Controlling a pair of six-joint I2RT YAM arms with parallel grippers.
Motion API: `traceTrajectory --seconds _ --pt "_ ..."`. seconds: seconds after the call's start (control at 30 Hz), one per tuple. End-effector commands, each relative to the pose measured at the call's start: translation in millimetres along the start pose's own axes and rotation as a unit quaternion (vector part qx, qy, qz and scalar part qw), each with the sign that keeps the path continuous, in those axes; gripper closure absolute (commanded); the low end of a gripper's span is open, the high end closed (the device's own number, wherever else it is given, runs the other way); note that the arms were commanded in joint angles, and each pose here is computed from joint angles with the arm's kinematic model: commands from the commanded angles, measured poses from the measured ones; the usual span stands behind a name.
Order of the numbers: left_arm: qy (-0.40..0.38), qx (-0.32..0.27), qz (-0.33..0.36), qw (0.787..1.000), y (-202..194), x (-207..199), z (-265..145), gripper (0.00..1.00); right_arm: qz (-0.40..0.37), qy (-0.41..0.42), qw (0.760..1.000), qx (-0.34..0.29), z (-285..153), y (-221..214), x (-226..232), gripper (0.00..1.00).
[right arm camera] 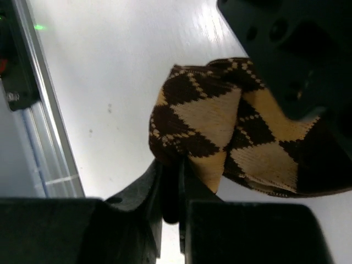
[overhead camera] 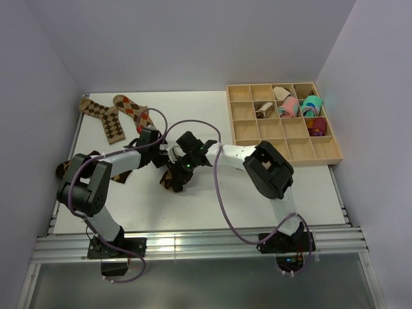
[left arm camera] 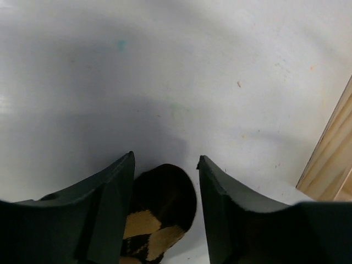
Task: Roll the socks
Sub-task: Roll the sock at the center of the board.
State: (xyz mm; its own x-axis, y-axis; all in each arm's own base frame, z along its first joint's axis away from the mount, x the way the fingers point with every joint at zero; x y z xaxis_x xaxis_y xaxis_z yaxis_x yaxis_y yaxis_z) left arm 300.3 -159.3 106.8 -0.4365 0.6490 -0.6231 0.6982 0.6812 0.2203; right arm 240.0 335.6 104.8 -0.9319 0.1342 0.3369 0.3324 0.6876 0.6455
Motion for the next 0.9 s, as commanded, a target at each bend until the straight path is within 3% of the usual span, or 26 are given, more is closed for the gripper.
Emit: traceTrajectory --seconds 0.0,0.03,0.13,0.33,0.57,0.87 --pt "0.014 -0.059 -0.014 0.998 18.1 -11.8 -23.2 0.44 0.084 0.006 0.993 0.077 12.9 -36.5 -9.7 1.0" --pt "0.028 -0.082 -0.022 0.996 23.4 -10.7 -30.3 0.37 0.089 0.011 0.993 0.079 13.1 -36.5 -9.8 1.0" --pt "0.042 -0.123 -0.054 0.99 35.8 -7.6 -48.5 0.28 0.108 0.024 0.99 0.085 16.5 -37.9 -14.9 1.0" --pt "0.041 -0.16 -0.075 0.983 36.3 4.5 -83.2 0.16 0.125 0.036 0.988 0.087 20.3 -37.8 -21.6 1.0" --pt "0.043 -0.154 -0.082 0.984 24.2 19.7 -94.7 0.16 0.116 0.035 0.99 0.074 18.4 -30.8 -21.2 1.0" --pt "0.094 -0.115 -0.094 0.984 13.1 42.3 -68.0 0.17 0.053 0.014 0.997 0.06 22.1 -21.8 -4.7 1.0"
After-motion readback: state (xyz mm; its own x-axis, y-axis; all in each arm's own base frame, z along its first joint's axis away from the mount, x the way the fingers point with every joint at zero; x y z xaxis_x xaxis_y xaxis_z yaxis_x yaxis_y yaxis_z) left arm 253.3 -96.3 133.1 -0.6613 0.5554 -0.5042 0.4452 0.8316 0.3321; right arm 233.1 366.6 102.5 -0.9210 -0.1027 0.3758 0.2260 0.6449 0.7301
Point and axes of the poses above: each gripper's point midway between its finger pads, its own z axis out along the fingers, its own x axis along the line the jaws close on, y = z × x, the point moved 10 cm from there along -z, back along the fingers, and after that the axes turned 13 degrees about -z, right-handed, at the moved point
